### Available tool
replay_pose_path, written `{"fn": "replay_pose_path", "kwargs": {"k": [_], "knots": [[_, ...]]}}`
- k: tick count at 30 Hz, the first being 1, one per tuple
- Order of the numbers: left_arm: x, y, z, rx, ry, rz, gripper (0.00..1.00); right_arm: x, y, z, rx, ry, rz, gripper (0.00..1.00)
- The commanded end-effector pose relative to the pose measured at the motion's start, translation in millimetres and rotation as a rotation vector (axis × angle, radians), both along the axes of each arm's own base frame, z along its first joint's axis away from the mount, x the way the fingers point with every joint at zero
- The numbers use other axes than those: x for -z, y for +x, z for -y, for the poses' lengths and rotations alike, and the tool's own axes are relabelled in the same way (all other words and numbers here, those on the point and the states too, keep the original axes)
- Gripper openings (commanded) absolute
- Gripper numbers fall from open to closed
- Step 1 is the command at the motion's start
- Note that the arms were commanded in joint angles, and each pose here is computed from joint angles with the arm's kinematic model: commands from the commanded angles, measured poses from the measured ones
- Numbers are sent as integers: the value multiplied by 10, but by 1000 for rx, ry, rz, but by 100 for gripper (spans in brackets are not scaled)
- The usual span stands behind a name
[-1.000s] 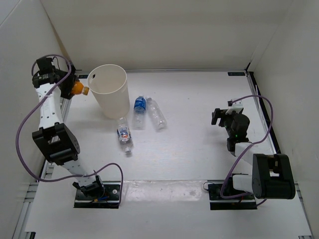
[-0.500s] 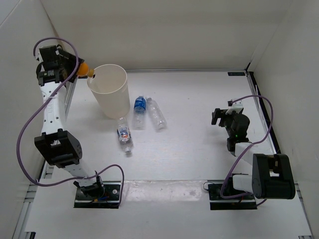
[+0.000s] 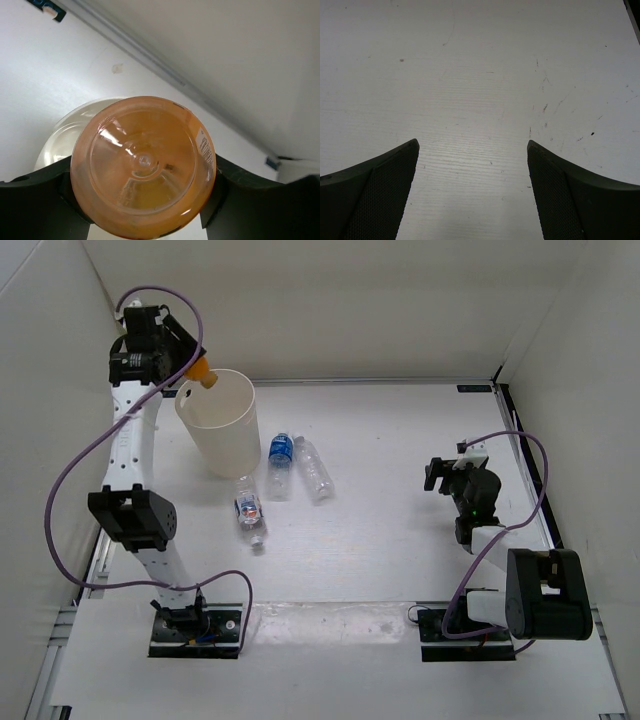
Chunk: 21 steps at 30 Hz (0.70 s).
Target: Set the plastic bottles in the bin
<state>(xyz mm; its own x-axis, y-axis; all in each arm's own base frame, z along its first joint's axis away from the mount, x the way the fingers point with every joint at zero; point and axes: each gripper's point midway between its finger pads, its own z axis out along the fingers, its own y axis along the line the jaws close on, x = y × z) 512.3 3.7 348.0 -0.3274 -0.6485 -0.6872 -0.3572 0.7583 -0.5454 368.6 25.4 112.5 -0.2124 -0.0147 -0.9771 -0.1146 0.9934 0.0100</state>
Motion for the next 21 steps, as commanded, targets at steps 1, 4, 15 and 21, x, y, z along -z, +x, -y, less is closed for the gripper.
{"fn": "replay_pose_path", "kwargs": {"k": [1, 4, 15, 21], "knots": [[142, -203, -138, -2, 126, -100, 71, -264, 120, 5, 8, -10, 84, 90], [132, -299, -172, -11, 130, -103, 77, -257, 116, 4, 8, -8, 82, 90], [-160, -203, 17, 84, 168, 22, 86, -267, 121, 45, 42, -19, 84, 90], [-180, -248, 58, 116, 191, 28, 99, -358, 81, 18, 59, -41, 106, 90]]}}
